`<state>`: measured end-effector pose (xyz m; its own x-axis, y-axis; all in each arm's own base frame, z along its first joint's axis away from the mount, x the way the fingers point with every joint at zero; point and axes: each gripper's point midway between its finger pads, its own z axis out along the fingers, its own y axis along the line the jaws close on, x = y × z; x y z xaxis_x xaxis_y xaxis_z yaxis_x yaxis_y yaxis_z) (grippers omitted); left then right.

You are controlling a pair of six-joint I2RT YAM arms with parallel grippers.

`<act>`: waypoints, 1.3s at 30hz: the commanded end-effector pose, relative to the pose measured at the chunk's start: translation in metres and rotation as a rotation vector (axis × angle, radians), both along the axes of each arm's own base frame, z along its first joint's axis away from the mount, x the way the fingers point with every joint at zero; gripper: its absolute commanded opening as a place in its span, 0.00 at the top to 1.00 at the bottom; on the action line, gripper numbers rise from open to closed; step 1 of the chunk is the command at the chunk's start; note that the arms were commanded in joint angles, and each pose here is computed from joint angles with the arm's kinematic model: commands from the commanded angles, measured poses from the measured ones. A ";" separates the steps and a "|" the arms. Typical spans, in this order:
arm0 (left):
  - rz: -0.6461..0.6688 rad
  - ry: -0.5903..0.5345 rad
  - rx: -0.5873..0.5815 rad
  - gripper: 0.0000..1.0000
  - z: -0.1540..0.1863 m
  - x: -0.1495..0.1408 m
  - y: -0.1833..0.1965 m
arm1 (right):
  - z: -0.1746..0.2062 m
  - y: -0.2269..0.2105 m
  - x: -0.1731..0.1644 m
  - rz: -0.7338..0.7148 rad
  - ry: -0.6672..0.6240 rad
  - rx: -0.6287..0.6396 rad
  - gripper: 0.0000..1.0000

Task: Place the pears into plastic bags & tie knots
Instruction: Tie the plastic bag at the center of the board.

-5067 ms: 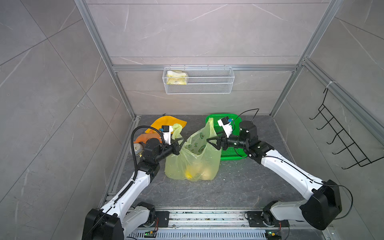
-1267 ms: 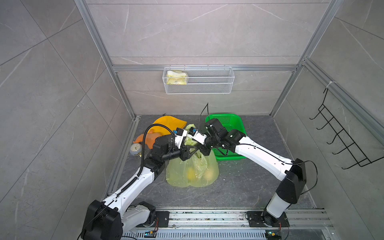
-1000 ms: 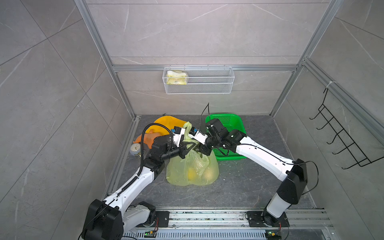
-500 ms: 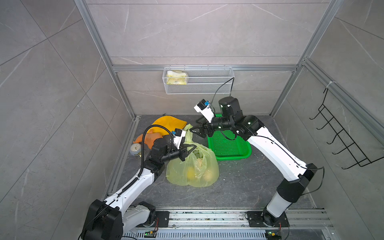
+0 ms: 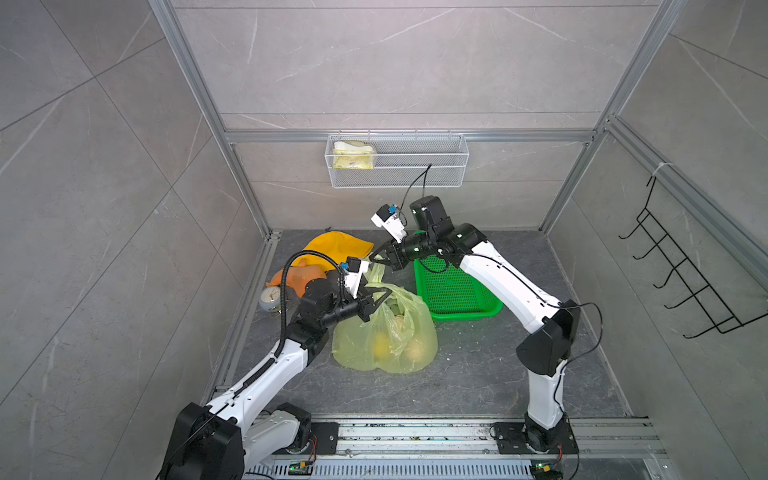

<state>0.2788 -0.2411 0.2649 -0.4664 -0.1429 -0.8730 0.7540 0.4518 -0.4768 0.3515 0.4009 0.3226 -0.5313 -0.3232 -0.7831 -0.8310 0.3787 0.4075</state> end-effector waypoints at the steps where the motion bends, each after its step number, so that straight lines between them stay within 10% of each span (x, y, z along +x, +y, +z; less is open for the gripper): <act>1: 0.136 -0.034 -0.082 1.00 0.015 0.013 0.015 | 0.059 -0.042 -0.003 -0.171 -0.104 0.091 1.00; 14: 0.174 -0.002 -0.107 1.00 0.023 0.030 0.016 | -0.061 -0.074 -0.126 -0.276 0.046 -0.117 1.00; 22: 0.148 -0.034 -0.103 1.00 0.041 0.028 0.017 | -0.169 -0.065 -0.097 -0.367 0.157 -0.317 1.00; 39: 0.188 -0.068 -0.069 1.00 0.039 0.019 0.035 | -0.103 -0.083 -0.105 -0.384 0.062 -0.176 1.00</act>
